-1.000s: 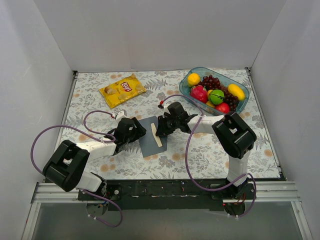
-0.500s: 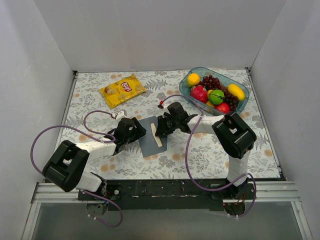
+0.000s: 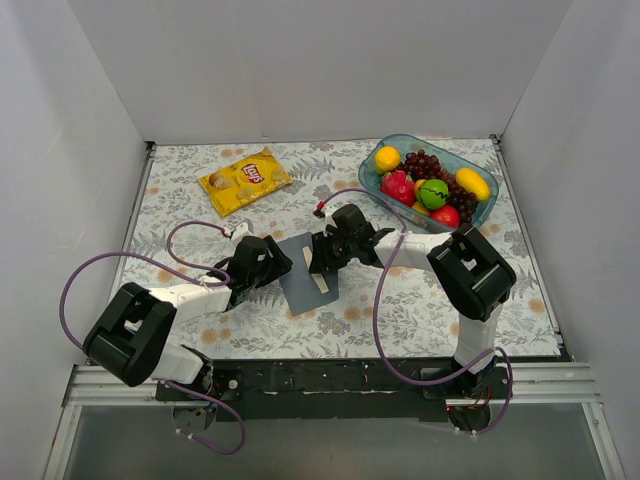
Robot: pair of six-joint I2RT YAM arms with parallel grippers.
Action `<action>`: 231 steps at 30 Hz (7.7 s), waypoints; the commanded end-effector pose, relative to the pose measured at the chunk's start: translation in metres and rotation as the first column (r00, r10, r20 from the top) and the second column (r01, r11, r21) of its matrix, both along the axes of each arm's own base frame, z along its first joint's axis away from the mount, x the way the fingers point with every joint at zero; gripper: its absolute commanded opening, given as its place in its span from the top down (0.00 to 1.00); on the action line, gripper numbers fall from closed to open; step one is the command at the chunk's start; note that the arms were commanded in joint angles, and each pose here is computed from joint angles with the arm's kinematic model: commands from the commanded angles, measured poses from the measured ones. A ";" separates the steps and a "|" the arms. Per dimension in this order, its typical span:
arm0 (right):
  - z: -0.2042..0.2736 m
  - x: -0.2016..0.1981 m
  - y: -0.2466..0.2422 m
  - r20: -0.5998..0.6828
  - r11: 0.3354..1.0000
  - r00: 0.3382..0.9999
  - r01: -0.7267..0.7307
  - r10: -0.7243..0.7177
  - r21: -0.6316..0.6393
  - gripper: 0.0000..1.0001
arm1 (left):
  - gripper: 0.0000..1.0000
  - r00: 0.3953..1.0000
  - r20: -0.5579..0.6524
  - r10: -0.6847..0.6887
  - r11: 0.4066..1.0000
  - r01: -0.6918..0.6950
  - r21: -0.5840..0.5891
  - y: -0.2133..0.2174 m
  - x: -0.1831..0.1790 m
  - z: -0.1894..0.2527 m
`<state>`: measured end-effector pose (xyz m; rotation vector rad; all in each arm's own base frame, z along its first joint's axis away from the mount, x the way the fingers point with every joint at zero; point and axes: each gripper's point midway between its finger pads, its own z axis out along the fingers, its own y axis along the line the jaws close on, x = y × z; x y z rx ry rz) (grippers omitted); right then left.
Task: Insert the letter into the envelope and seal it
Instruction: Place the letter in the envelope, then pick up the solid glue from the center of the board.
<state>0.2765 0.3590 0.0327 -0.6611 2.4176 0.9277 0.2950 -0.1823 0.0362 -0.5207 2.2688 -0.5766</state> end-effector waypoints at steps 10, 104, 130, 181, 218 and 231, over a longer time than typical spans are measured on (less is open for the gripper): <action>0.040 0.017 0.003 0.102 1.000 0.995 0.019 -0.020 0.010 0.52 | 0.38 0.991 -0.133 -0.011 0.997 0.022 0.077 0.014 -0.029 -0.031; 0.078 0.005 0.025 0.117 0.982 0.986 -0.136 0.121 0.132 0.71 | 0.42 0.994 -0.109 0.012 0.997 -0.003 0.083 0.023 -0.033 -0.025; 0.061 0.117 -0.075 0.162 0.963 0.975 0.185 -0.154 -0.197 0.48 | 0.11 0.998 -0.060 0.006 0.995 0.000 0.100 0.023 -0.025 -0.002; -0.019 0.091 -0.074 0.100 0.808 0.993 0.105 -0.058 -0.580 0.54 | 0.08 0.999 -0.037 -0.006 0.996 0.009 0.092 0.023 -0.025 -0.002; -0.025 0.088 -0.086 0.105 0.798 0.991 0.129 -0.083 -0.588 0.99 | 0.08 0.999 -0.040 0.002 0.995 0.002 0.100 0.025 -0.026 -0.001; 0.119 0.086 -0.067 0.209 0.974 0.952 0.208 -0.222 0.087 0.99 | 0.02 0.979 0.176 -0.106 0.994 0.108 0.001 -0.005 0.000 0.084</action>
